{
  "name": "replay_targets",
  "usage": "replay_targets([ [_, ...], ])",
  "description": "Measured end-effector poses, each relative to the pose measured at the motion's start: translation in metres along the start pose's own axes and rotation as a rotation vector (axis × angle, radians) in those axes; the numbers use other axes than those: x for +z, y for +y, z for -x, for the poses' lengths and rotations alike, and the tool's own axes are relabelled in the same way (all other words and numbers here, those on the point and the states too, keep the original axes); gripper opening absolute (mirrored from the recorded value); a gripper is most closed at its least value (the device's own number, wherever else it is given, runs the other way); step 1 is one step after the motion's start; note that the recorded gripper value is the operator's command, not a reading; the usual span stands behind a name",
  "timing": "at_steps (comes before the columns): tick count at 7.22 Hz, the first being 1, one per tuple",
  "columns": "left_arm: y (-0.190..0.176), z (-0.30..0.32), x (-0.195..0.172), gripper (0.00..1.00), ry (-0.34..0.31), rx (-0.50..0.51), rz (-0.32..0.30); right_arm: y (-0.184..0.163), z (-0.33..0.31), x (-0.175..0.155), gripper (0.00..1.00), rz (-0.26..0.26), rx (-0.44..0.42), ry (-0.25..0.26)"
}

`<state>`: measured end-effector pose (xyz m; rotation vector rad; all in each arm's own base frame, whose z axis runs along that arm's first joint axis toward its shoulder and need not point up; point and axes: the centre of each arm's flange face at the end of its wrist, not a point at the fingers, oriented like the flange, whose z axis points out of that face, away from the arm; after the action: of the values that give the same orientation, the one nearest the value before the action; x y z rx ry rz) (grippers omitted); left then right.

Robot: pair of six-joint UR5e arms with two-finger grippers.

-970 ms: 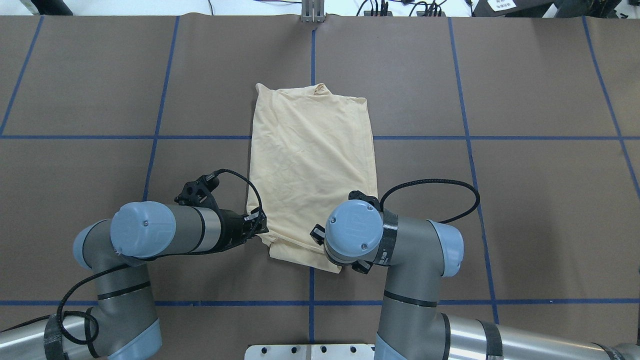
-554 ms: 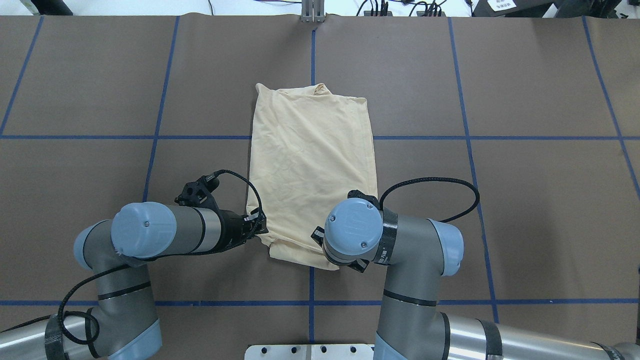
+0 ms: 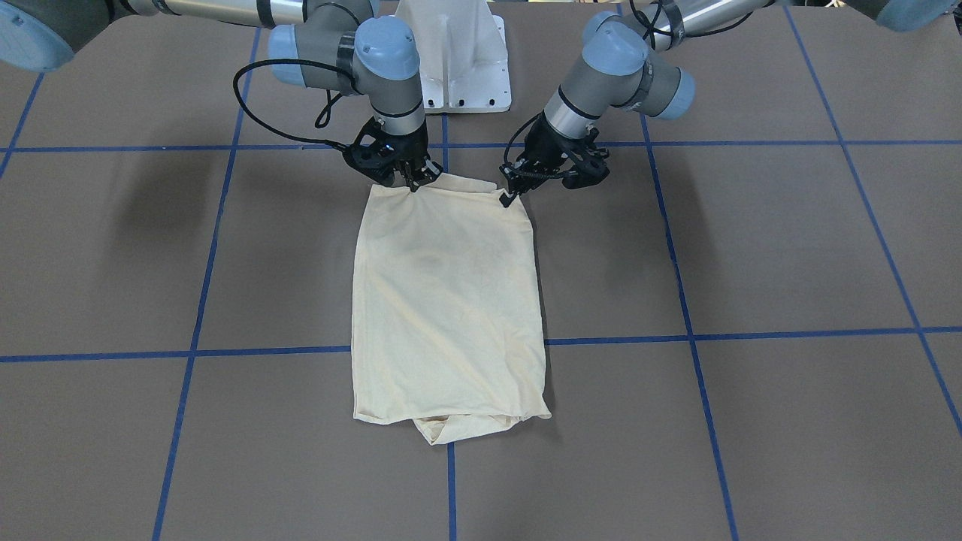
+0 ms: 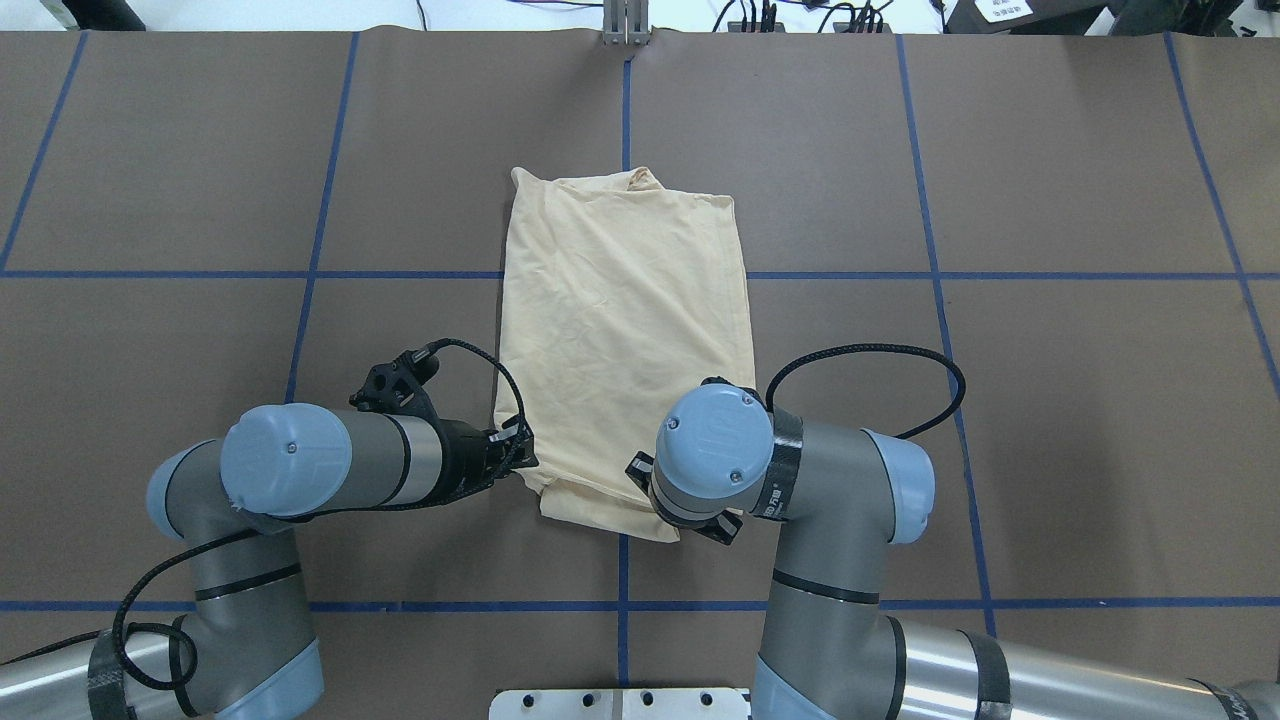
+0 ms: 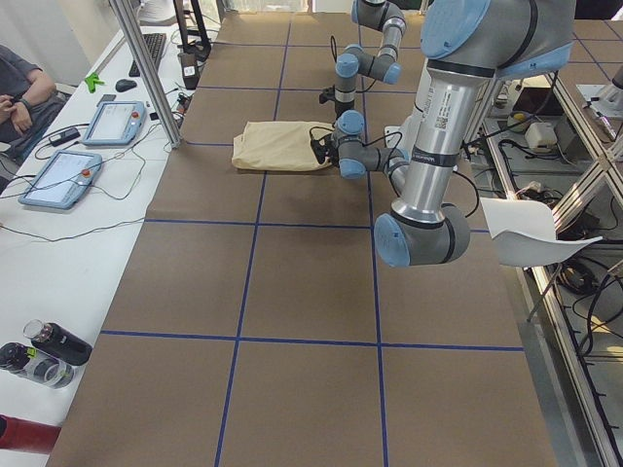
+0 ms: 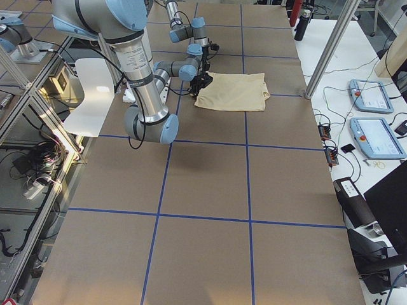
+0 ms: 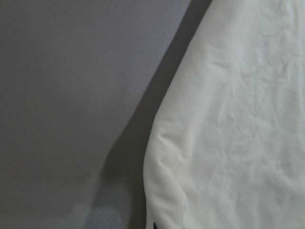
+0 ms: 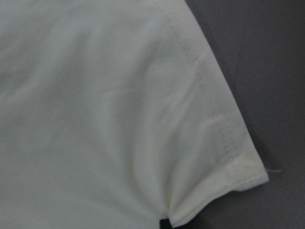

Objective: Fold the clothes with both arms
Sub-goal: 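Lift the near edge with both grippers and fold it toward the far edge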

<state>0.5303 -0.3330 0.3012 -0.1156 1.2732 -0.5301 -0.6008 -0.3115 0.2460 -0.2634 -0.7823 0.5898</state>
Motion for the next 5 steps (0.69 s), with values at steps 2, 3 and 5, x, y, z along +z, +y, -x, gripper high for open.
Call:
replay_targets([
  [2, 0.016, -0.006, -0.015, 0.00, 0.001, -0.010, 0.035, 0.002, -0.015, -0.013, 0.00, 0.044, -0.008, -0.004],
  [3, 0.036, -0.005, -0.021, 0.00, -0.024, -0.008, 0.078, 0.006, -0.024, -0.021, 0.00, 0.071, -0.019, -0.006],
  [5, 0.091, 0.009, -0.018, 0.00, -0.079, 0.003, 0.170, 0.024, -0.043, -0.027, 0.00, 0.118, -0.050, 0.002],
])
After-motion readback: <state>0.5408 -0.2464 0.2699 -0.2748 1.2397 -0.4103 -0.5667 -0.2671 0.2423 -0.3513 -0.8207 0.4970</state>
